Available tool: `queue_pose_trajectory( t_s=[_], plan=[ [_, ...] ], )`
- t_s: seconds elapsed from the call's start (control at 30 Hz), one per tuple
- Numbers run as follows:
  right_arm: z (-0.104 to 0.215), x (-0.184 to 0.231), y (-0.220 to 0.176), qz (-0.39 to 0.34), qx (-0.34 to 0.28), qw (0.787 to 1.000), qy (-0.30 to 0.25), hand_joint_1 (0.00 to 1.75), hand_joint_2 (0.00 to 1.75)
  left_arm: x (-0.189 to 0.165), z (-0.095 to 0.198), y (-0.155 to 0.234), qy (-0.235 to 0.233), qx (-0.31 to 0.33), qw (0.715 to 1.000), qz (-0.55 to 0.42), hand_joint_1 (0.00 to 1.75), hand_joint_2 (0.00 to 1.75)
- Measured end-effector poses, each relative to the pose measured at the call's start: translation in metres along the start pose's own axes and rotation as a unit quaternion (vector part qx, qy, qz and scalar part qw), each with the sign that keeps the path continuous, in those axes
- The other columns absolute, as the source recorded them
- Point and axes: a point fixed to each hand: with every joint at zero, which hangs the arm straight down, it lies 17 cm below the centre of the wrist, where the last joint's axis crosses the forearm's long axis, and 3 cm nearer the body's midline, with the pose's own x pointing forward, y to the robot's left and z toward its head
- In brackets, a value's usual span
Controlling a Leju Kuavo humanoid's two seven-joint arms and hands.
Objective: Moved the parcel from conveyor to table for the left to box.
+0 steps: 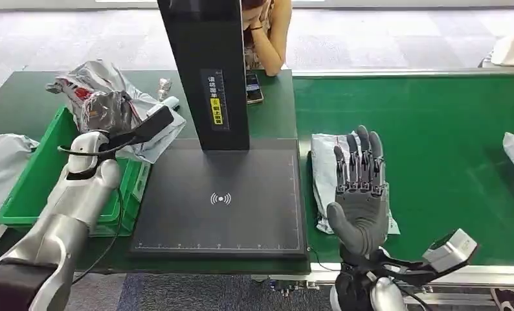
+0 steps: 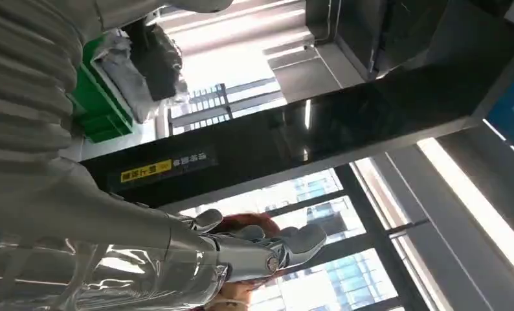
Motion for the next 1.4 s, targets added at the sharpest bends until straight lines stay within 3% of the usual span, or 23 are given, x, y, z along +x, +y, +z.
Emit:
queue_pose_trajectory(
  t_s=[0.33,0.7,0.93,0.97,1.1,1.4],
  plan=[
    [-0.002,0.001,0.001,-0.001,0.000,1.000,-0.002,0.00,1.75,-0.045,0.004,-0.035,0.050,-0.058,0.997,-0.028,1.75,1.75],
    [0.000,0.002,0.000,0.003,-0.002,1.000,0.000,0.00,1.75,-0.144,0.030,-0.055,0.148,-0.100,0.982,-0.055,1.75,1.75],
    [-0.002,0.001,0.002,0.003,-0.002,1.000,0.005,0.00,1.75,-0.178,0.045,-0.061,0.189,-0.113,0.974,-0.058,1.75,1.75],
    [-0.002,0.002,0.002,0.003,-0.002,1.000,0.005,0.00,1.75,-0.182,0.046,-0.061,0.194,-0.115,0.973,-0.057,0.00,1.75],
    [-0.005,0.002,0.004,0.002,-0.003,1.000,0.005,0.00,1.75,-0.185,0.047,-0.061,0.196,-0.116,0.972,-0.056,0.00,1.75],
    [-0.005,0.004,-0.001,0.012,-0.012,1.000,0.002,0.00,1.75,-0.119,0.041,-0.073,0.088,-0.113,0.989,0.033,0.00,1.75]
  ],
)
